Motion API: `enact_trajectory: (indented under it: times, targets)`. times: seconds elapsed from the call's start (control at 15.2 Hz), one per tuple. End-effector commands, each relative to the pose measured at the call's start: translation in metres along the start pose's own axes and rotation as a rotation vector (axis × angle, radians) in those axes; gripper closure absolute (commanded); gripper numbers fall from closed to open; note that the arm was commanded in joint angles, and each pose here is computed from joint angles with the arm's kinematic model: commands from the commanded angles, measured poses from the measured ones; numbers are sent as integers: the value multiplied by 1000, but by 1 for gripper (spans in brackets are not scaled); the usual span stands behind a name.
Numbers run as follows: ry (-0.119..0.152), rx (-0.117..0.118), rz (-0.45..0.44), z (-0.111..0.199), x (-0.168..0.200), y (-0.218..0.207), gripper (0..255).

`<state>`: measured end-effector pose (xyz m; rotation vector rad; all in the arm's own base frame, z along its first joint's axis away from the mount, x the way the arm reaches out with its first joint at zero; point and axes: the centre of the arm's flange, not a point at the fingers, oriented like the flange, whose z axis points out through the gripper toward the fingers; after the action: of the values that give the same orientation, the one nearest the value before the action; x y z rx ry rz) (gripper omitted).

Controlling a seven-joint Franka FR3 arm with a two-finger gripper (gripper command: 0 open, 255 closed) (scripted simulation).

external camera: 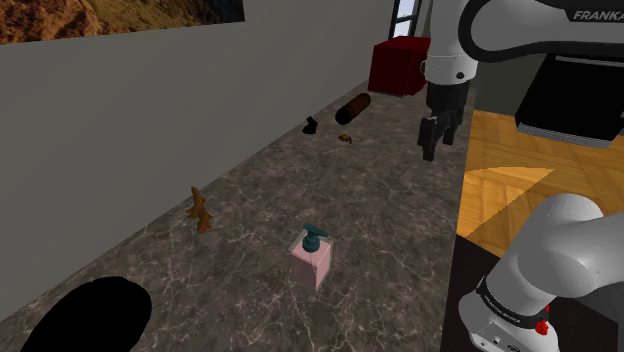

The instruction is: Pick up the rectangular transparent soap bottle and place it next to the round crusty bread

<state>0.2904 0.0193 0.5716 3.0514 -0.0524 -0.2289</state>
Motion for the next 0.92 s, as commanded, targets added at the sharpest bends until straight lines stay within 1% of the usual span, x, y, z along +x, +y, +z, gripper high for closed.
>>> enact_trajectory:
  times: [0.0, 0.86]
  targets:
    - [0, 0, 0, 0, 0, 0, 0]
    - [30, 70, -45, 53, 73, -133, 0]
